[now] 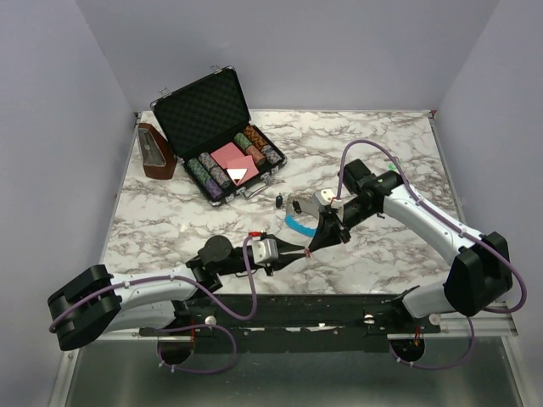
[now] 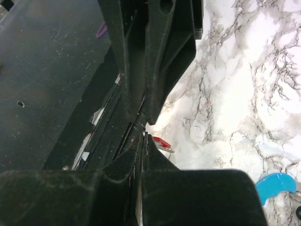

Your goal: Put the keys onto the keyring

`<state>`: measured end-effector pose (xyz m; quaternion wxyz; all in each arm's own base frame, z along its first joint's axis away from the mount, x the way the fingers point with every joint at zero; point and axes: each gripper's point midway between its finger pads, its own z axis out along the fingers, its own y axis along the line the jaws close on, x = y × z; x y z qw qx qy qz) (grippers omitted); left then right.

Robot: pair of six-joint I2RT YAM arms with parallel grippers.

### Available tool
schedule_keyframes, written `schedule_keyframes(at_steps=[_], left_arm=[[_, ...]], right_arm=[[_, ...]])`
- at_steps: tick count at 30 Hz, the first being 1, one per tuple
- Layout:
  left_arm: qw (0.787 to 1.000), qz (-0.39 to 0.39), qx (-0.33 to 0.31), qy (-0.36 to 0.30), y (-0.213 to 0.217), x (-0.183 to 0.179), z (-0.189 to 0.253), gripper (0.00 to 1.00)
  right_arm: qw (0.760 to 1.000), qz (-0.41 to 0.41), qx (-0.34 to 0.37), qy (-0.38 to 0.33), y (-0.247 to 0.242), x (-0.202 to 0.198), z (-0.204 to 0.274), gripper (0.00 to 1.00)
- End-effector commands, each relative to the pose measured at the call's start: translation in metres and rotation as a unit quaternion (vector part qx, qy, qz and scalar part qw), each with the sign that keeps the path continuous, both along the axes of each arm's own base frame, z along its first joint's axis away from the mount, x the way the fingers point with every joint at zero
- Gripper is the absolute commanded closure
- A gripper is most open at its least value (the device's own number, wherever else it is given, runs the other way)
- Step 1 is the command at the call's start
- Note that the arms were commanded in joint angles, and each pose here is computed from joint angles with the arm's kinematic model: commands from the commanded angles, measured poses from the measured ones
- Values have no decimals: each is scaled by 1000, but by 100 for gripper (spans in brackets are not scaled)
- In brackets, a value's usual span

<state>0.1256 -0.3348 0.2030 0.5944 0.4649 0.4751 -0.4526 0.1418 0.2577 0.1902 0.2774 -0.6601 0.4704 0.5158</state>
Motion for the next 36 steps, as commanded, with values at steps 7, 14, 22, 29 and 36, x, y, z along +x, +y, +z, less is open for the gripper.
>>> schedule_keyframes(at_steps=[7, 14, 22, 29, 36], left_arm=[[999, 36, 9, 0, 4, 11, -7, 72], [1000, 15, 7, 3, 0, 6, -7, 73], [1000, 2, 5, 12, -5, 3, -8, 74], [1000, -7, -1, 13, -8, 1, -5, 74], [1000, -6, -6, 10, -6, 1, -4, 74]], right_arm=[[1000, 2, 3, 7, 0, -7, 3, 93], [1000, 1, 4, 9, 0, -7, 3, 93], [1000, 0, 5, 14, 1, -6, 3, 93], [1000, -3, 3, 17, 1, -6, 1, 93], [1000, -6, -1, 19, 1, -5, -2, 93]])
